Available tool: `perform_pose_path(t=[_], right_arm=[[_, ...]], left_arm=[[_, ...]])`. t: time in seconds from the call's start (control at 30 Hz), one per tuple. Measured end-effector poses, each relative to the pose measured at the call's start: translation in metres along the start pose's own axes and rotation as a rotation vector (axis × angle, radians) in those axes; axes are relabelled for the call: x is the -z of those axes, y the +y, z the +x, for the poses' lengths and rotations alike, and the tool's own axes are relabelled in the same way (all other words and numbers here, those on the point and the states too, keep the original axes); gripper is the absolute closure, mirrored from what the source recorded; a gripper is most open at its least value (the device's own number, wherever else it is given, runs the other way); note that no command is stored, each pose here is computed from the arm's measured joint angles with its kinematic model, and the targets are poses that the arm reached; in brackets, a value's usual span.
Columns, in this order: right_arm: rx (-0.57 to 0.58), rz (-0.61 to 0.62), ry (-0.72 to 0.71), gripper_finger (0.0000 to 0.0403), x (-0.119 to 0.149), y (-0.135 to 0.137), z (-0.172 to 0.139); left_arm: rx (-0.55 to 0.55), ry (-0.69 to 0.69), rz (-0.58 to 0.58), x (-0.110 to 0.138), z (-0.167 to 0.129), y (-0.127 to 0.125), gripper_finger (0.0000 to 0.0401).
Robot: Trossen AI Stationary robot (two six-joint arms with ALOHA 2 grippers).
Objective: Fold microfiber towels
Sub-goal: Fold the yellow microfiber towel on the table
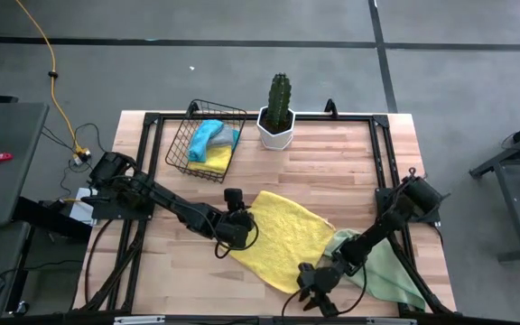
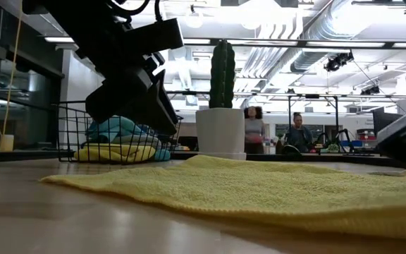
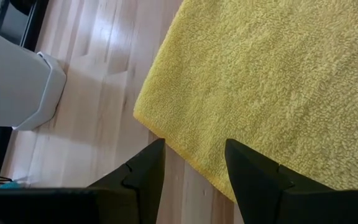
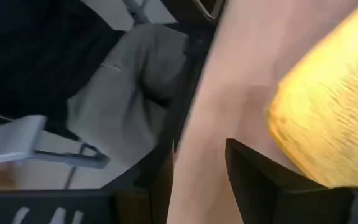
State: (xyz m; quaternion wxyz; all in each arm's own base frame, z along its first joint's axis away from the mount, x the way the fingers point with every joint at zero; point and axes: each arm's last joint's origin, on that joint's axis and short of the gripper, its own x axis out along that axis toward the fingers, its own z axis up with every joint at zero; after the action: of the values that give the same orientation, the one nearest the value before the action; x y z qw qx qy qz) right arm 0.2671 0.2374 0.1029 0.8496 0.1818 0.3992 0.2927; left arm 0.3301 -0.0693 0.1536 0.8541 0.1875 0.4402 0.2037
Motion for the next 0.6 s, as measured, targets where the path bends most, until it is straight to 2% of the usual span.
perform_pose_path(t=[0.13, 0.27, 0.47, 0.6], right_arm=[[-0.039, 0.001, -0.007, 0.0265, -0.005, 0.005, -0.004], [-0.043, -0.058, -0.02, 0.0265, -0.015, 0.015, -0.021], [0.193, -0.142, -0.042, 0.0265, -0.024, 0.021, -0.053], [0.327, -0.17, -0.07, 0.0265, -0.027, 0.02, -0.066]], left_arm=[[-0.009, -0.01, 0.0, -0.001, 0.0, 0.0, 0.0244], [-0.056, -0.055, -0.016, -0.006, 0.0, 0.001, 0.0244], [-0.077, -0.148, -0.145, -0.019, 0.01, 0.012, 0.0245], [0.04, -0.187, -0.185, -0.024, 0.038, 0.02, 0.0245]])
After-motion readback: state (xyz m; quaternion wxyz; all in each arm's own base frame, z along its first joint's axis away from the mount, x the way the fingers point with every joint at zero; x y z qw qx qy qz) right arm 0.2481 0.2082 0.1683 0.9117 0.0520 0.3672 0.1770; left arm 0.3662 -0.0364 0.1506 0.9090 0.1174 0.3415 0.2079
